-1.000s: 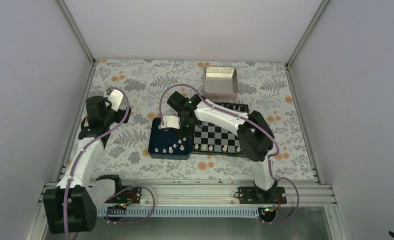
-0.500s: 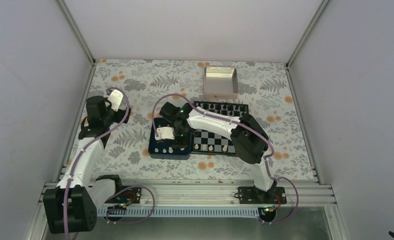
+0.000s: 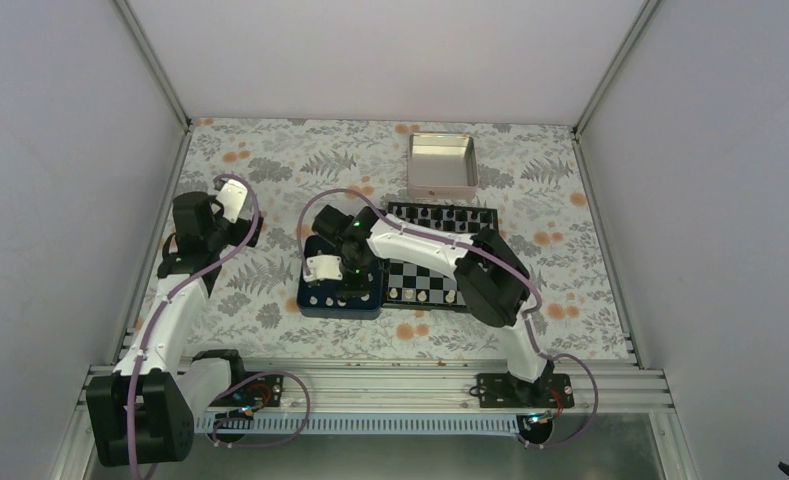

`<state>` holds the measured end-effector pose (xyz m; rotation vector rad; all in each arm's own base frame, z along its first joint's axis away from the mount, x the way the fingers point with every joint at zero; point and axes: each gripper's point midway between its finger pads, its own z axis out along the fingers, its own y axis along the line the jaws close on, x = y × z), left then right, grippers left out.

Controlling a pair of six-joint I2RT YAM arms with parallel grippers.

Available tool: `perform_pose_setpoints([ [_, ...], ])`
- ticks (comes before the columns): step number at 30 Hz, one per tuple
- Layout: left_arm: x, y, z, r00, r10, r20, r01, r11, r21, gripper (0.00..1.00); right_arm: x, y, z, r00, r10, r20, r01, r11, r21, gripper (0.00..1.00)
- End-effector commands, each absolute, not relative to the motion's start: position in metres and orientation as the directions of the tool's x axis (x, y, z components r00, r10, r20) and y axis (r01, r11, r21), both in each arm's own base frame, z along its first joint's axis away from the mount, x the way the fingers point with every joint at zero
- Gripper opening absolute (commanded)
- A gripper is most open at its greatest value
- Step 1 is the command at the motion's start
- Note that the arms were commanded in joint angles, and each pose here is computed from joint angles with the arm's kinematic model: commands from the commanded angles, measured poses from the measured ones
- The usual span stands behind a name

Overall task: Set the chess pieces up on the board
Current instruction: Pick up the chess piece from the storage box.

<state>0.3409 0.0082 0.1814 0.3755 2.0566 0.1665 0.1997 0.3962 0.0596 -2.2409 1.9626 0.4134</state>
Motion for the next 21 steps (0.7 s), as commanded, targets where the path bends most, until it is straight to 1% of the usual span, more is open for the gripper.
perform_pose_setpoints([
  [1,0.341,0.007,0.181,-0.445,0.328,-0.833,0.203,0.943,0.263,1.0,0.195,0.406,0.057,0.127,-0.947,-0.295,-0.982,-0.162,0.096,0.43],
  [4,0.341,0.007,0.181,-0.445,0.328,-0.834,0.204,0.943,0.262,1.0,0.195,0.406,0.054,0.127,-0.949,-0.289,-0.982,-0.161,0.096,0.42],
  [9,0.341,0.007,0.18,-0.446,0.327,-0.833,0.206,0.943,0.26,1.0,0.195,0.406,0.051,0.125,-0.948,-0.292,-0.982,-0.16,0.099,0.37],
  [11,0.34,0.006,0.179,-0.447,0.327,-0.833,0.208,0.943,0.258,1.0,0.194,0.407,0.051,0.125,-0.948,-0.294,-0.982,-0.161,0.102,0.33],
  [16,0.34,0.007,0.18,-0.445,0.326,-0.834,0.207,0.944,0.259,1.0,0.193,0.409,0.053,0.128,-0.944,-0.303,-0.981,-0.166,0.104,0.17],
  [18,0.34,0.007,0.181,-0.444,0.326,-0.835,0.208,0.944,0.258,1.0,0.192,0.41,0.054,0.131,-0.943,-0.306,-0.98,-0.169,0.102,0.13],
  [21,0.34,0.007,0.181,-0.444,0.326,-0.835,0.207,0.944,0.258,1.0,0.191,0.41,0.063,0.134,-0.936,-0.325,-0.98,-0.174,0.097,0.1],
])
